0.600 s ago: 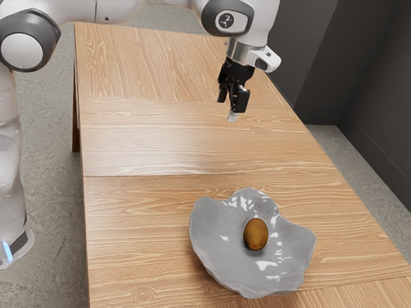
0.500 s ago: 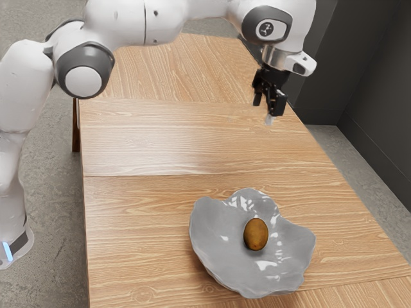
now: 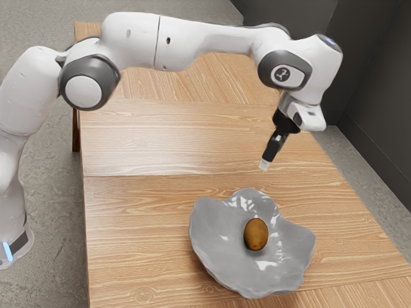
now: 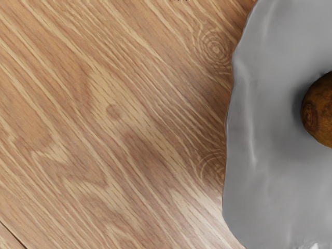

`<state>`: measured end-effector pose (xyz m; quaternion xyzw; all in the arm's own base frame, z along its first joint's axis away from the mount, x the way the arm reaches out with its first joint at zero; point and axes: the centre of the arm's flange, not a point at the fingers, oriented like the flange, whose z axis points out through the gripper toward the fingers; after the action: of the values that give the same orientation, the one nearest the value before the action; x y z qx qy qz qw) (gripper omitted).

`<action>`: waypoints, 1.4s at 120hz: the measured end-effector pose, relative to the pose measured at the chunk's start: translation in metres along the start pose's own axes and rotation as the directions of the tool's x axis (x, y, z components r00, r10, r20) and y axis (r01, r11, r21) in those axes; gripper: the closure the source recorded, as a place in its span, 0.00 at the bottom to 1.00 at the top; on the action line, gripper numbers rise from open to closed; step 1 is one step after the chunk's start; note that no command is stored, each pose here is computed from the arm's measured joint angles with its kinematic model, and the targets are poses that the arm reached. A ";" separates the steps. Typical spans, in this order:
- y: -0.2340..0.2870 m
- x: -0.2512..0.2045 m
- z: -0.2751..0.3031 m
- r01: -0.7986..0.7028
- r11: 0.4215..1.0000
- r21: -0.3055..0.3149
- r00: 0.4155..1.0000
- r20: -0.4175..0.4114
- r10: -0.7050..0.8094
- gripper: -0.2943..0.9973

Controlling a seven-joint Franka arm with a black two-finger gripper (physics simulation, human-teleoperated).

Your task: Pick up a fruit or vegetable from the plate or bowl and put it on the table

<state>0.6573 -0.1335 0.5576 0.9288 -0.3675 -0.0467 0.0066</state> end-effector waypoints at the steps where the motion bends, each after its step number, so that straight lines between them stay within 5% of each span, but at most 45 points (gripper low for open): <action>1: 0.003 0.002 0.001 -0.020 1.000 0.001 1.000 0.004 0.020 0.23; 31: 0.041 0.021 0.017 -0.407 0.913 -0.006 0.912 0.053 0.407 0.23; 66: 0.079 0.040 0.021 -0.655 0.755 -0.022 0.755 0.011 0.655 0.23; 115: 0.136 0.043 0.038 -0.816 0.578 -0.001 0.578 0.004 0.816 0.23; 168: 0.145 0.044 0.072 -0.866 0.501 -0.015 0.501 -0.021 0.865 0.23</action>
<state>0.5836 -0.2674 0.4896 0.6211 -0.7818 -0.0366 0.0419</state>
